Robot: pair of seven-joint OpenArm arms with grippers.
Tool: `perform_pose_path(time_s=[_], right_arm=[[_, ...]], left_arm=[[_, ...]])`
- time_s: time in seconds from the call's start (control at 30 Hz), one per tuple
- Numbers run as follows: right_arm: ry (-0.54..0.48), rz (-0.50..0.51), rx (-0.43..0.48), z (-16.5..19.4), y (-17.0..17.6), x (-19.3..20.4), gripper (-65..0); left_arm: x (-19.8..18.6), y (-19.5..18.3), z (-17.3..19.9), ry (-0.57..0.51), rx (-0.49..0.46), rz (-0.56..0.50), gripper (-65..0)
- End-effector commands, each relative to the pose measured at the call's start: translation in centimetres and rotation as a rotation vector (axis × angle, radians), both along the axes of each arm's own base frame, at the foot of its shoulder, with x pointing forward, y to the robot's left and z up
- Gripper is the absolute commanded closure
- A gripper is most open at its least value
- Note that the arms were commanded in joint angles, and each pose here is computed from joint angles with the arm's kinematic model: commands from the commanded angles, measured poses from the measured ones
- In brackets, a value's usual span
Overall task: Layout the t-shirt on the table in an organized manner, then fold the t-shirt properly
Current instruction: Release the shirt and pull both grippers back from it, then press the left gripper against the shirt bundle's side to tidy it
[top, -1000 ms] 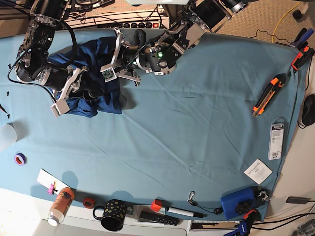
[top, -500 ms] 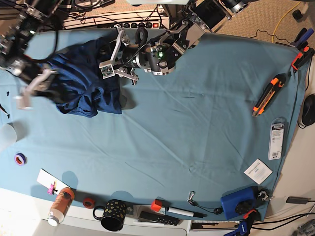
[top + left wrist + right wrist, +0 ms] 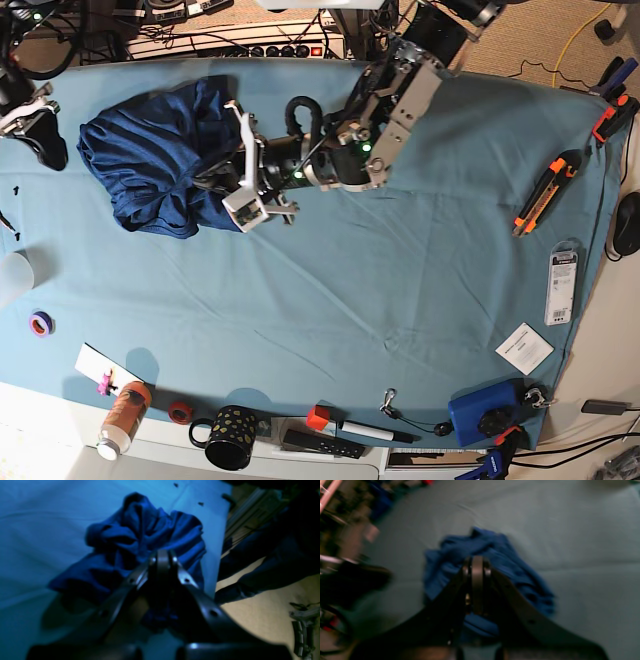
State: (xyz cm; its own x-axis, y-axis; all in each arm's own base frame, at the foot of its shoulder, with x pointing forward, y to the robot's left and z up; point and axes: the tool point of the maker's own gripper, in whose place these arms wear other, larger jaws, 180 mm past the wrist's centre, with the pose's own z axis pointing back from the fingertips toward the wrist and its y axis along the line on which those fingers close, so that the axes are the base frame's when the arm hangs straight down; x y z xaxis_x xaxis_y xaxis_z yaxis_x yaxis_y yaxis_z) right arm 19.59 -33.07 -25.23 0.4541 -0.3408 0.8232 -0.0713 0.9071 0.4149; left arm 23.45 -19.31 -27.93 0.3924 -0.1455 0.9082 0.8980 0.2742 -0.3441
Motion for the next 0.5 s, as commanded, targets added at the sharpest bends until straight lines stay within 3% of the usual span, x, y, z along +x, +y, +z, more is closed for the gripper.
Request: perform_pose_path(time_s=[0.0,0.2,0.47], right_arm=[[-0.069,0.009,0.017,1.5,0.4,0.4,0.0],[-0.077,0.016,0.123,-0.3,3.1,0.5,0.0],[-0.045,0.122,0.179,-1.6,6.6,1.6,0.0]], left_arm=[[0.6,-1.0,2.1,-0.022,-0.070,-0.001,0.0],[1.7,-3.7,1.0,0.048,-0.071,-0.026,0.0],[0.7,-4.6,-3.9,0.139,0.050,-0.082,0.0]])
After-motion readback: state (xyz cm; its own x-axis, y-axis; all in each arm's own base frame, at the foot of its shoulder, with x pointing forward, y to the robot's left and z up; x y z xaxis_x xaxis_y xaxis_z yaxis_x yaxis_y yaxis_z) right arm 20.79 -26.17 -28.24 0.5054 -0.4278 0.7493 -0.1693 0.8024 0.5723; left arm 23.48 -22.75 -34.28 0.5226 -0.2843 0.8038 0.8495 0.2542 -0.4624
